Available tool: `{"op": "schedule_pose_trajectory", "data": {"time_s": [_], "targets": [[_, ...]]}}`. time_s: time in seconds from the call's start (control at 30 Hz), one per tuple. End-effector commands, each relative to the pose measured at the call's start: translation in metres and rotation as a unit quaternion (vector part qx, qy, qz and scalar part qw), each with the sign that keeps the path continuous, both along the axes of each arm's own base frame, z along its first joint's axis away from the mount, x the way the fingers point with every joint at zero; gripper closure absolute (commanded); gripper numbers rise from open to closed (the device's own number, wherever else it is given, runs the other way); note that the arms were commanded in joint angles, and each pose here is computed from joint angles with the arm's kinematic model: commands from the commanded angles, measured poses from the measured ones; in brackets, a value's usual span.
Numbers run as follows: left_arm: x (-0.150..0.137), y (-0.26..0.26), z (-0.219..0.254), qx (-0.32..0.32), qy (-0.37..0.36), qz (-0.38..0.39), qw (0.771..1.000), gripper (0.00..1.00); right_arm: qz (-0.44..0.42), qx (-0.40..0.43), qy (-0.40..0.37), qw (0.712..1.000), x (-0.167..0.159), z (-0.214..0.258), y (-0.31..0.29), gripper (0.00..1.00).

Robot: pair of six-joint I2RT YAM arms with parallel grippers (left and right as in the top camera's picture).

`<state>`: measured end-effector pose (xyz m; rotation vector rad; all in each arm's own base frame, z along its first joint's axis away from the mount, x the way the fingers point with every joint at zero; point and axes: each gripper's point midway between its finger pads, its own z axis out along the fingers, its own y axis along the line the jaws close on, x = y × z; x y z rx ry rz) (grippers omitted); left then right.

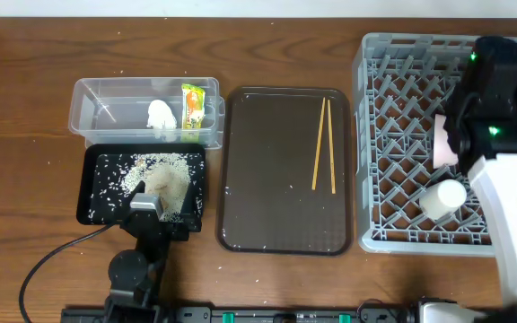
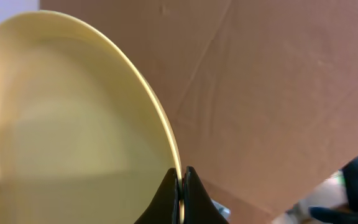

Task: Sort waste into correct bins and load items into the dishwasher rack
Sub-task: 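Stand the yellow plate upright in the dish rack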

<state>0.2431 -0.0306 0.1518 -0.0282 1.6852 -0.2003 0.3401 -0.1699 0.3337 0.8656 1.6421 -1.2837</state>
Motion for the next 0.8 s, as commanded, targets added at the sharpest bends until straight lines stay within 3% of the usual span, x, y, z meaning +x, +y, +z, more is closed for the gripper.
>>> {"op": "schedule_pose_trajectory", "data": {"time_s": [0.0,0.17,0.4,0.57,0.67,0.77], "targets": [[-0.001,0.004,-0.017,-0.002,0.027,0.01,1.0,0.0,-0.024,-0.008,0.06,0.998,0.012,-0.026,-0.015,0.99],[-0.001,0.004,-0.017,-0.002,0.027,0.01,1.0,0.0,-0.001,-0.004,0.117,0.993,0.048,-0.07,-0.021,0.99],[0.0,0.004,-0.017,-0.002,0.026,0.01,1.0,0.0,0.109,-0.007,0.181,0.977,0.106,-0.109,0.007,0.99],[-0.001,0.004,-0.017,-0.002,0.027,0.01,1.0,0.0,0.166,-0.05,0.271,0.947,0.133,-0.122,0.025,0.96],[-0.001,0.003,-0.017,-0.002,0.027,0.01,1.0,0.0,0.182,-0.056,0.287,0.939,0.138,-0.127,0.034,0.47],[0.0,0.004,-0.017,-0.002,0.026,0.01,1.0,0.0,0.212,-0.059,0.267,0.938,0.145,-0.121,0.058,0.28]]}}
